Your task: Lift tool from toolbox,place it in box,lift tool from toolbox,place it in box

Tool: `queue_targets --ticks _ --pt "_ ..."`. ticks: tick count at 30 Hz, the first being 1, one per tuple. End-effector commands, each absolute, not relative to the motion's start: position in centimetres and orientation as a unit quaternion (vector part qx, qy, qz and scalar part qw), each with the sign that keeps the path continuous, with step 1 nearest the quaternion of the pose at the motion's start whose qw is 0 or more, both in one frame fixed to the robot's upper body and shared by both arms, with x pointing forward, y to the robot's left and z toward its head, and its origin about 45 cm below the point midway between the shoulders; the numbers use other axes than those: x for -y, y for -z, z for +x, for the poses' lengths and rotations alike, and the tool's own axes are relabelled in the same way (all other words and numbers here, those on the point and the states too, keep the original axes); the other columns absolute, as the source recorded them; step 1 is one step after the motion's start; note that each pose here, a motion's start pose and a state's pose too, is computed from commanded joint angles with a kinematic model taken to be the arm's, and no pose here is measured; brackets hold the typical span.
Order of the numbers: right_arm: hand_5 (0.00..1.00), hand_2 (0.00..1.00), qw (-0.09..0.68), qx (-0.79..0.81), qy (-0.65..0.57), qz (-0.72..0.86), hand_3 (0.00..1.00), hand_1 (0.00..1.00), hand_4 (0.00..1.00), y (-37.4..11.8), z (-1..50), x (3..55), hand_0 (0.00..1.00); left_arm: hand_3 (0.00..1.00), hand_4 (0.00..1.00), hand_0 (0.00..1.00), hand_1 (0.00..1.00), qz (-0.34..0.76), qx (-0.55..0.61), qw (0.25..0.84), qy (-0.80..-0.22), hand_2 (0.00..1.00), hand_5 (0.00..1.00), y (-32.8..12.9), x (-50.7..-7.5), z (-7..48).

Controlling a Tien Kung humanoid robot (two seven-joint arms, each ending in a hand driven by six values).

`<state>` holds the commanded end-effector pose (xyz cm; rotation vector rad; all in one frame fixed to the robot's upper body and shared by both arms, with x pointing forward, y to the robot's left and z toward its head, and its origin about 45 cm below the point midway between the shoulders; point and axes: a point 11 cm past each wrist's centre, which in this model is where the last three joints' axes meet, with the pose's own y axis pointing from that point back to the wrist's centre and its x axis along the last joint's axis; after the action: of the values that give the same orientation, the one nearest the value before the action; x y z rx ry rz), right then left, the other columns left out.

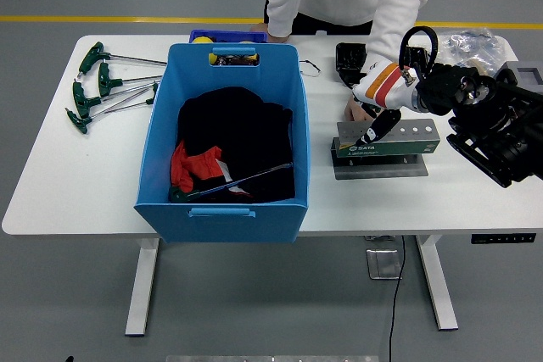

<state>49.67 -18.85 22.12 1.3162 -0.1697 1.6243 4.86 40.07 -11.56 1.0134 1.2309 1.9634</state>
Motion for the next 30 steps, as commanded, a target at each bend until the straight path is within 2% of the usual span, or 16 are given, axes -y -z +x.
queue_targets --ticks 10,11,16,17,22,23,28,29,30 --pt "0.817 0.437 0.512 0.054 -0.667 0.538 0.331 0.432 0.998 -22.0 49.7 19.4 0.709 0.85 0.998 0.688 0.767 0.382 -0.464 0.302 -0.74 0.834 0.773 11.6 -40.1 4.9" --pt "0.819 0.38 0.513 0.053 -0.667 0.538 0.292 0.376 0.998 -22.0 49.7 19.5 0.68 0.85 0.998 0.685 0.767 0.382 -0.464 0.302 -0.74 0.834 0.776 11.6 -40.1 4.9" --pt "0.819 0.38 0.52 0.052 -0.661 0.538 0.292 0.376 0.998 -22.0 49.8 19.8 0.68 0.85 0.998 0.685 0.767 0.382 -0.464 0.302 -0.74 0.834 0.776 11.6 -40.1 4.9" --pt "0.824 0.326 0.521 0.052 -0.661 0.538 0.26 0.311 0.998 -22.0 49.8 19.9 0.612 0.85 0.998 0.686 0.767 0.382 -0.464 0.302 -0.74 0.835 0.778 11.6 -40.1 4.9" --pt "0.824 0.326 0.523 0.054 -0.659 0.538 0.26 0.311 0.998 -22.0 49.9 20.3 0.612 0.85 0.998 0.686 0.767 0.382 -0.463 0.302 -0.741 0.835 0.778 11.5 -40.1 4.9" --pt "0.825 0.251 0.523 0.055 -0.659 0.538 0.219 0.218 0.998 -22.0 49.9 20.3 0.468 0.85 0.998 0.685 0.767 0.382 -0.463 0.302 -0.74 0.834 0.78 11.5 -40.1 4.9" --pt "0.825 0.251 0.523 0.057 -0.657 0.539 0.219 0.218 0.998 -22.0 49.9 20.4 0.468 0.85 0.998 0.685 0.767 0.382 -0.463 0.302 -0.74 0.834 0.78 11.5 -40.2 4.8" --pt "0.772 0.164 0.521 0.058 -0.658 0.541 0.127 0.107 0.998 -22.1 49.9 20.4 0.171 0.85 0.998 0.686 0.767 0.382 -0.463 0.302 -0.74 0.834 0.783 11.5 -40.2 4.8" --pt "0.772 0.164 0.519 0.06 -0.659 0.541 0.127 0.107 0.998 -22.1 49.9 20.4 0.171 0.85 0.998 0.686 0.767 0.382 -0.463 0.302 -0.74 0.834 0.783 11.5 -40.2 4.8"
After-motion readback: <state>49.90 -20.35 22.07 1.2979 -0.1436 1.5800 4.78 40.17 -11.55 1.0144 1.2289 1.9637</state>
